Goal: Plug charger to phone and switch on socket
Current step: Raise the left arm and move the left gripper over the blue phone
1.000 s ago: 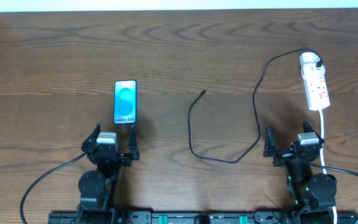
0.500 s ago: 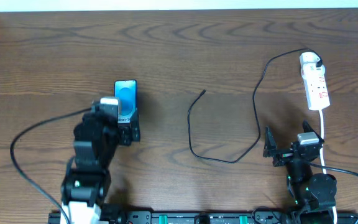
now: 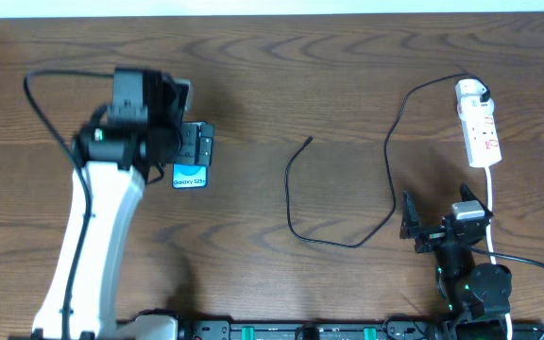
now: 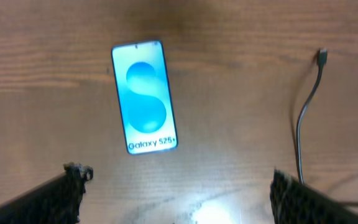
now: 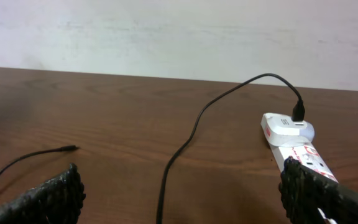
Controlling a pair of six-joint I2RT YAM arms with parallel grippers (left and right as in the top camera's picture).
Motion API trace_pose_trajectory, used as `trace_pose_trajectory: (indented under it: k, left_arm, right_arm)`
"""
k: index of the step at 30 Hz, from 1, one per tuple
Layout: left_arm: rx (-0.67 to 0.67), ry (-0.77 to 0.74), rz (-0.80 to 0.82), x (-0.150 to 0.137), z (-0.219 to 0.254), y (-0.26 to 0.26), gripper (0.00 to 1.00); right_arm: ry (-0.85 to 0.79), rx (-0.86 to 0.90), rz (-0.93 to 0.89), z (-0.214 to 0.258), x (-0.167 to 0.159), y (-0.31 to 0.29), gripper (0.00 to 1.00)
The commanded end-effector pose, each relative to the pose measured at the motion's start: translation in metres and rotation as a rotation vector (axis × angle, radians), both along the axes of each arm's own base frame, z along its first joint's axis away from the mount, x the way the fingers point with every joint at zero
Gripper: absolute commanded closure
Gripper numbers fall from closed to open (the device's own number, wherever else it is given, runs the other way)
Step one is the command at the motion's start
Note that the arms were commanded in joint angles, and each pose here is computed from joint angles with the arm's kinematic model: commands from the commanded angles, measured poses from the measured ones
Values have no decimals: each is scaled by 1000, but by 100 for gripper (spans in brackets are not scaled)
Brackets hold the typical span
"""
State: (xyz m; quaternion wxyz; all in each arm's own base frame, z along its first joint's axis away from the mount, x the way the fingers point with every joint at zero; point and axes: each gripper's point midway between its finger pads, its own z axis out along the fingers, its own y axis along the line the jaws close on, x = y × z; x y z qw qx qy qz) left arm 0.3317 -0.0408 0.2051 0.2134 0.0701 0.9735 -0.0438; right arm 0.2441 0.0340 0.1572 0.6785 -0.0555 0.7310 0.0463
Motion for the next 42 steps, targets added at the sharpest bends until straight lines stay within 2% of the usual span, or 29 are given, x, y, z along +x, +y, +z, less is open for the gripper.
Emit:
trace_pose_trajectory:
  k: [1,16,22,26,33,42]
  left_arm:
    - [1,25,-25,16,16,-2,5]
    - [-1,-12,-24,29,18,-3,5]
    - [12,18,-15,35,5,-1,5]
    - [56,21,63,43,-2,11,4]
    - [42,22,125,56,-4,22,1]
    - [46,89,133,76,-10,25,2]
  right_arm:
    - [-1,-8,-2,-1,0,0,1]
    - [-1,-8,-2,-1,0,0,1]
    - [0,-8,-2,-1,0,0,1]
    - [0,-8,-2,-1,0,0,1]
    - [-1,-8,-2,-1,0,0,1]
    - [-1,-8,-2,-1,0,0,1]
